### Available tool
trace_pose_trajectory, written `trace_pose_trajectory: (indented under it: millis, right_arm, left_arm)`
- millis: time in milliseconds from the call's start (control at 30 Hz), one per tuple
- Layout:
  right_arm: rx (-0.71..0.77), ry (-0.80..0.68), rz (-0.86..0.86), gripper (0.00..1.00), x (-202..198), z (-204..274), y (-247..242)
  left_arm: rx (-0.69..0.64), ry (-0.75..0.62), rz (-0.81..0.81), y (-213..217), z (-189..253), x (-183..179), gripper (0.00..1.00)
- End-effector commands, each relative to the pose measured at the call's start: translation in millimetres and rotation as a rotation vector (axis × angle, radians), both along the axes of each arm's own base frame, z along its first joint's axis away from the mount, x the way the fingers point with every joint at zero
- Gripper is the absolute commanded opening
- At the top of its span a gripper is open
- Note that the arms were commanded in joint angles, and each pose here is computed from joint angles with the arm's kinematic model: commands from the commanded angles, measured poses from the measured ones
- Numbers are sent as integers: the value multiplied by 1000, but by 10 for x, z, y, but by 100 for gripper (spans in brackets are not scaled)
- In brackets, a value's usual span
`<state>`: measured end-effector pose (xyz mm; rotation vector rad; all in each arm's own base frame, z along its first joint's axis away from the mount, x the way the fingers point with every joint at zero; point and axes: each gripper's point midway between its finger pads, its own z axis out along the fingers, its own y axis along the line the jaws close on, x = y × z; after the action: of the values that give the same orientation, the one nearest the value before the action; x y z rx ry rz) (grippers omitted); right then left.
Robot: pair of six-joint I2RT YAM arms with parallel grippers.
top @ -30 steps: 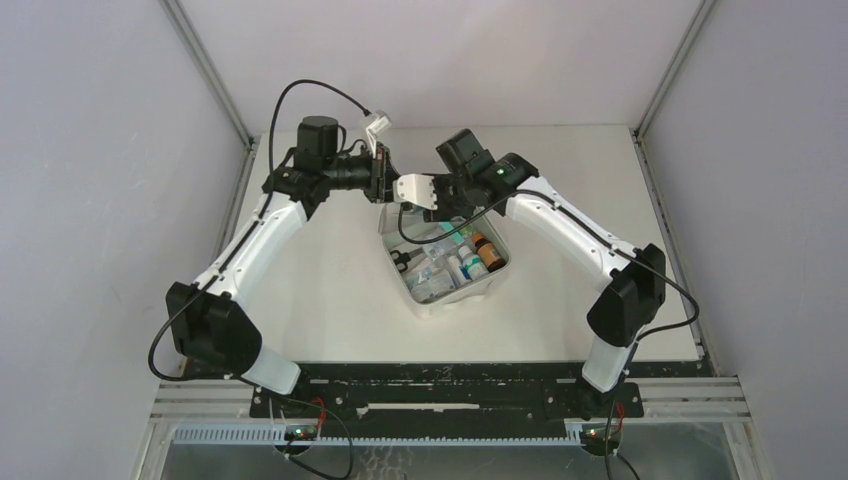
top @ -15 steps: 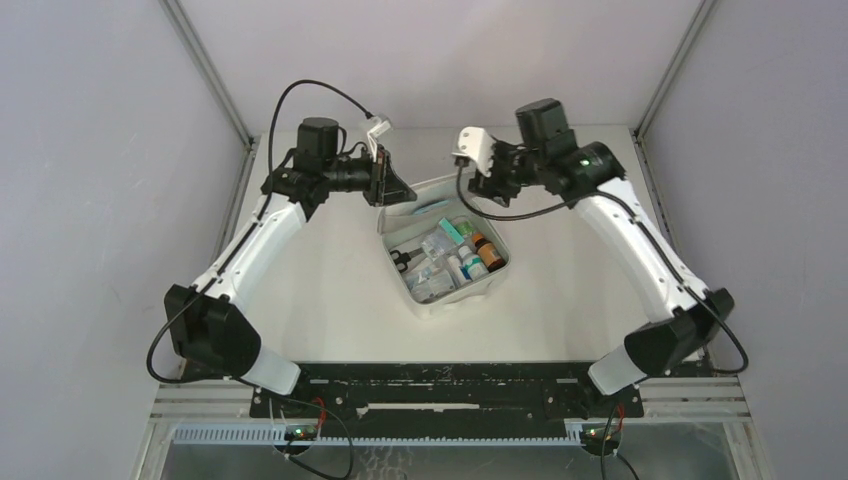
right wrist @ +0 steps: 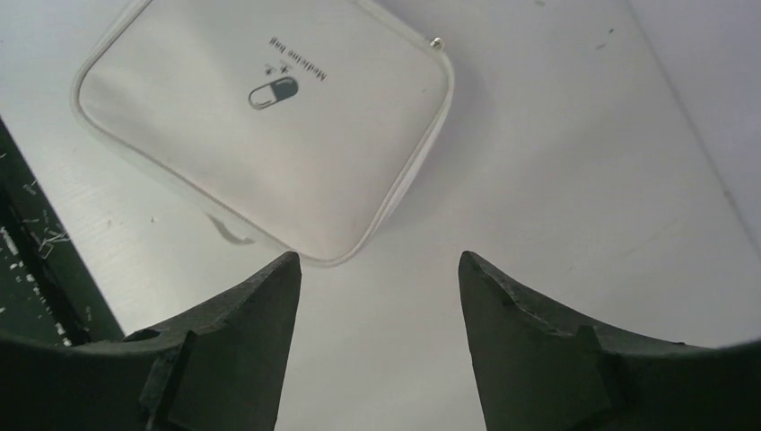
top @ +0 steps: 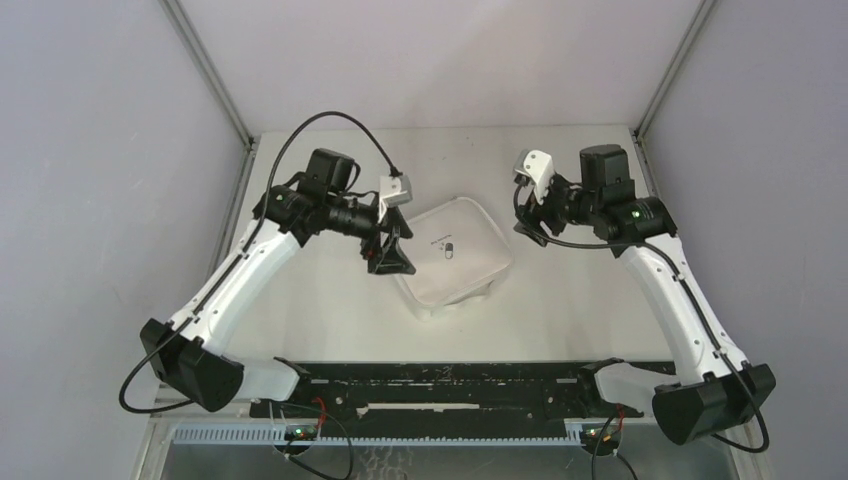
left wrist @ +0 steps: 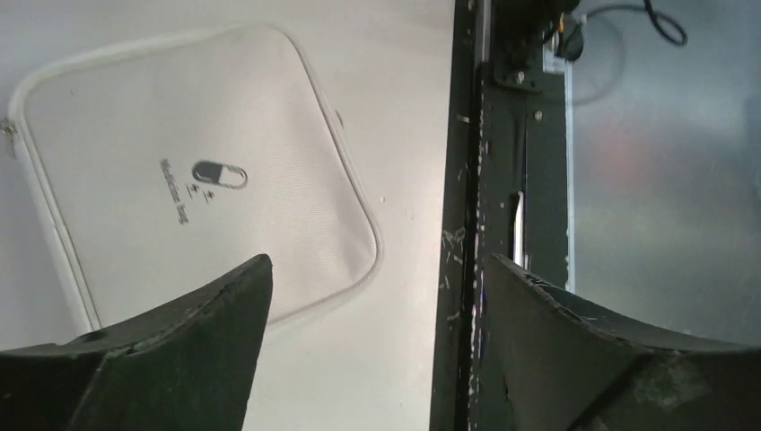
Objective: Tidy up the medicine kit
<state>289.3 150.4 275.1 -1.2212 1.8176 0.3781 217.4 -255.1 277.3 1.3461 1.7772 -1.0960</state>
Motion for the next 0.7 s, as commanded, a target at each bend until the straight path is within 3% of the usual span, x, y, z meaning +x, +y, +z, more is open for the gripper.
trace_pose_trajectory:
  millis: [0, 167, 267, 467, 667]
  right_arm:
    - [88, -13, -19, 66, -129, 25, 30]
    - [86, 96, -61, 71, -253, -477, -8]
    - [89, 181, -76, 75, -330, -800, 9]
    - [24, 305, -30, 74, -460, -1352, 193]
    - [-93, 407, 52, 71, -599, -1758, 347]
  left_arm:
    - [92, -87, -76, 238, -193, -270, 93]
    - [173, -193, 201, 322, -365, 312, 100]
    - [179, -163, 362, 348, -462, 703, 100]
    - [115, 46, 558, 519, -648, 1436, 100]
    - [52, 238, 562, 390, -909, 1712, 100]
